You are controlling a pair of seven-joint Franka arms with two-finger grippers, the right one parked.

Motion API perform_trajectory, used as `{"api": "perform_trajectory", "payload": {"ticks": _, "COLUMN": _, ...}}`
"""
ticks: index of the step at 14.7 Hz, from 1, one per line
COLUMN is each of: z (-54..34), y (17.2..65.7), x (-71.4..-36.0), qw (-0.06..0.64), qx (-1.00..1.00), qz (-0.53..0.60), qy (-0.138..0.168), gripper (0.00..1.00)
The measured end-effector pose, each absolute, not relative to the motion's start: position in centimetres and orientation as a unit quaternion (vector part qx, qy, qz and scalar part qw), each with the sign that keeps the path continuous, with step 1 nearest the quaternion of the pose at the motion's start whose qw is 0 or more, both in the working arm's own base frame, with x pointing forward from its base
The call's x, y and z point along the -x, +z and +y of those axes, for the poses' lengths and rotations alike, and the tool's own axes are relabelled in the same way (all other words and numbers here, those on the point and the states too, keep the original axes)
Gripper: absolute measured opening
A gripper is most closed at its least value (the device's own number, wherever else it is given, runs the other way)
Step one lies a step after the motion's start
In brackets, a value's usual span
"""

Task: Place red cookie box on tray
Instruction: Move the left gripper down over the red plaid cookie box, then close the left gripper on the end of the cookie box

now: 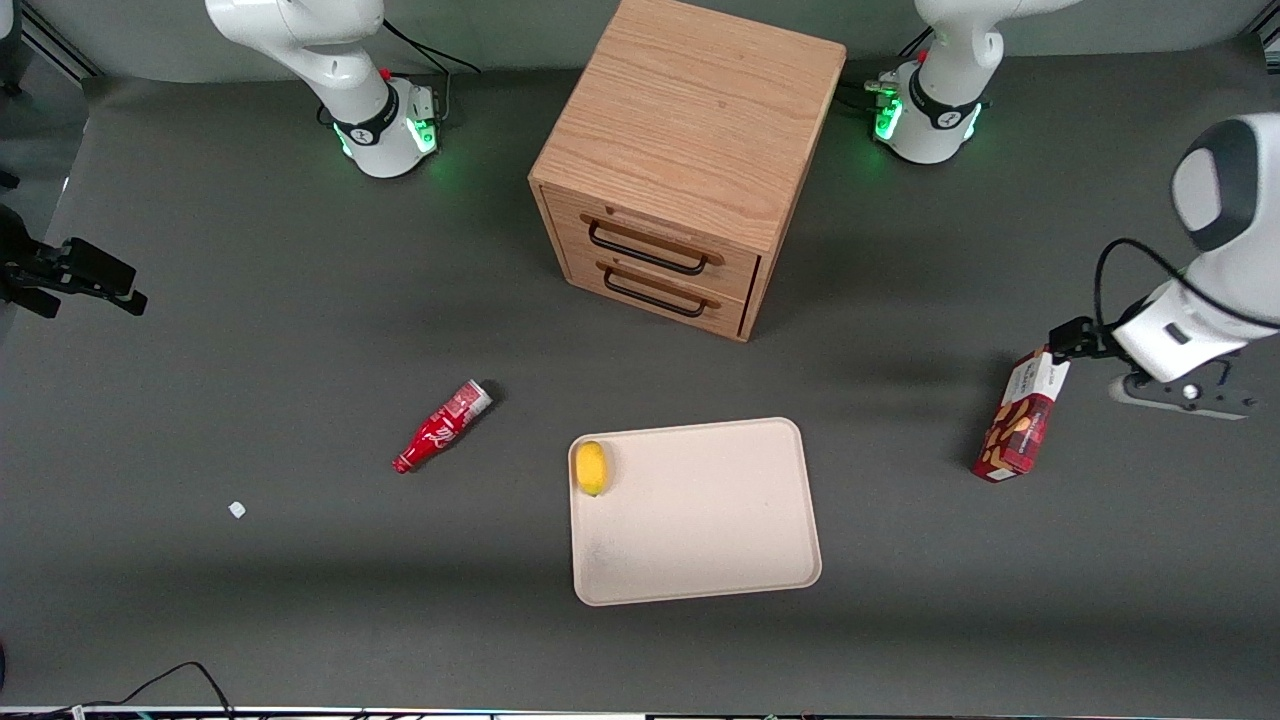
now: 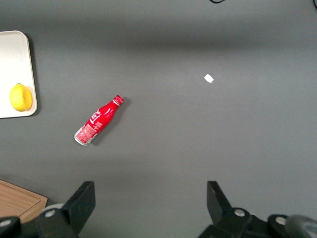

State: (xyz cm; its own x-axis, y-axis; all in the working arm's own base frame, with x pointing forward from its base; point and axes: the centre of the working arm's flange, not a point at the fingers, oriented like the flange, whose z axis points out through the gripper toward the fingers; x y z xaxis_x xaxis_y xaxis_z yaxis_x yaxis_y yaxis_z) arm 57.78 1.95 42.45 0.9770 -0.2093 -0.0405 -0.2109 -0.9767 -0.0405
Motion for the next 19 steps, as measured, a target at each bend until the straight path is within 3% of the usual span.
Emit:
{"api": "perform_trajectory", "payload": {"ticks": 8, "z": 2.9, "y": 34.1, "x": -56.2, "qw": 0.022, "qx": 0.984, "qz": 0.177, "qy": -0.001, "gripper": 1.0}}
{"api": "perform_trajectory", "payload": {"ticks": 14, "z": 3.9, "y": 27.7, "x": -57.4, "qw": 0.023, "qx": 0.98, "qz": 0.195, "qy": -0.04, "gripper": 1.0}}
{"api": "perform_trajectory", "payload": {"ticks": 19, "z": 5.1, "y": 24.0, "x": -57.4, "qw": 0.023, "qx": 0.978, "qz": 0.203, "qy": -0.037, "gripper": 1.0}}
